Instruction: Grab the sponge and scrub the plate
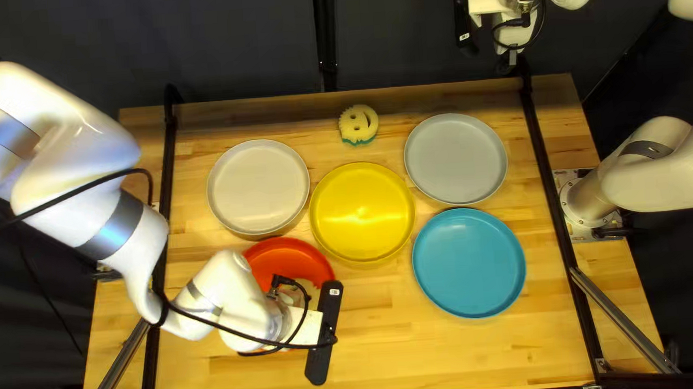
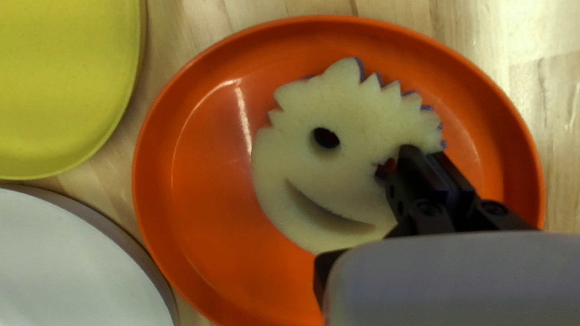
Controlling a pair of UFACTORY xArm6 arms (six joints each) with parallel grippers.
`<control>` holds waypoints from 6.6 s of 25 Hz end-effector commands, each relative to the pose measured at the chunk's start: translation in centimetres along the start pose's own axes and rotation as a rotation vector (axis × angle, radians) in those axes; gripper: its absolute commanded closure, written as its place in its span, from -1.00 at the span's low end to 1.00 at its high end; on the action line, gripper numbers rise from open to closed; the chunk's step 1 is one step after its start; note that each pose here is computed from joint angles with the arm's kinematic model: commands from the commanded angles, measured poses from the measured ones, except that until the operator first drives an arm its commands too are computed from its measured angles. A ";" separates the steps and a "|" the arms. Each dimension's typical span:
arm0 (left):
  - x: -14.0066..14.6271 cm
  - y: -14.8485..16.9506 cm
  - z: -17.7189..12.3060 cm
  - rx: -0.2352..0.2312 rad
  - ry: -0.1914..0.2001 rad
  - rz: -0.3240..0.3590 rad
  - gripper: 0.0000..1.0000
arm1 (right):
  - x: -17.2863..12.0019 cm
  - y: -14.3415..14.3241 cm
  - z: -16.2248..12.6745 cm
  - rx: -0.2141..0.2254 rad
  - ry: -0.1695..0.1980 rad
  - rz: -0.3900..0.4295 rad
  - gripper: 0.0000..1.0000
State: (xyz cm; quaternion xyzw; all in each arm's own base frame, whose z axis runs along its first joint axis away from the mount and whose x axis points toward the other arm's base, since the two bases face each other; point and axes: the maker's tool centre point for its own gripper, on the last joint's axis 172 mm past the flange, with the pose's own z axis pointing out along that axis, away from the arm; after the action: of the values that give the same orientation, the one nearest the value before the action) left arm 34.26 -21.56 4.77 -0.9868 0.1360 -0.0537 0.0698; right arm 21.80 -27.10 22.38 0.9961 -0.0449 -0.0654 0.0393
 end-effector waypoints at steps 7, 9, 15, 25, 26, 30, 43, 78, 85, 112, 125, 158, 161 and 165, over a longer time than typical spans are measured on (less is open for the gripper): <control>-5.1 1.6 0.0 -0.015 -0.037 -0.055 1.00 | 0.0 0.0 0.0 0.000 0.000 0.000 -1.00; -5.0 1.6 0.4 -0.020 -0.038 -0.058 1.00 | 0.0 0.0 0.0 0.000 0.000 0.000 -1.00; -1.9 0.5 0.8 -0.022 -0.025 -0.045 1.00 | 0.0 0.0 0.0 0.000 0.000 0.000 -1.00; 3.6 -2.9 0.9 -0.009 0.010 -0.006 1.00 | 0.0 0.0 0.0 0.000 0.000 0.000 -1.00; 3.9 -3.3 1.0 -0.009 0.014 -0.003 1.00 | 0.0 0.0 0.0 0.000 0.000 0.000 -1.00; 3.3 -3.8 1.2 -0.014 0.019 -0.002 1.00 | 0.0 0.0 0.0 0.000 0.000 0.000 -1.00; -3.9 -4.2 0.8 -0.039 -0.012 -0.069 1.00 | 0.0 0.0 0.0 0.000 0.000 0.000 -1.00; -3.5 -6.1 1.4 -0.051 0.000 -0.071 1.00 | 0.0 0.0 0.0 0.000 0.000 0.000 -1.00; -5.6 -5.1 0.6 -0.055 -0.012 -0.098 1.00 | 0.0 0.0 0.0 0.000 0.000 0.000 -1.00; 2.3 -3.6 2.4 -0.055 0.029 0.003 1.00 | 0.0 0.0 0.0 0.000 0.000 0.000 -1.00; -3.2 0.9 0.7 -0.057 -0.001 -0.025 1.00 | 0.0 0.0 0.0 0.000 0.000 0.000 -1.00; 0.8 -5.5 1.4 -0.029 0.018 0.010 1.00 | 0.0 0.0 0.0 0.000 0.000 0.000 -1.00; 0.8 -6.5 1.3 -0.023 0.019 0.017 1.00 | 0.0 0.0 0.0 0.000 0.000 0.000 -1.00; 1.1 -5.1 1.6 -0.023 0.022 0.030 1.00 | 0.0 0.0 0.0 0.000 0.000 0.000 -1.00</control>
State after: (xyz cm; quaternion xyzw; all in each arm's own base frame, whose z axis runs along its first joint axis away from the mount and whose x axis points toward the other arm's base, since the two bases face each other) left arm 36.78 -15.95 4.29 -0.9854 0.1482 -0.0603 0.0579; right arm 21.80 -27.10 22.38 0.9961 -0.0449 -0.0654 0.0393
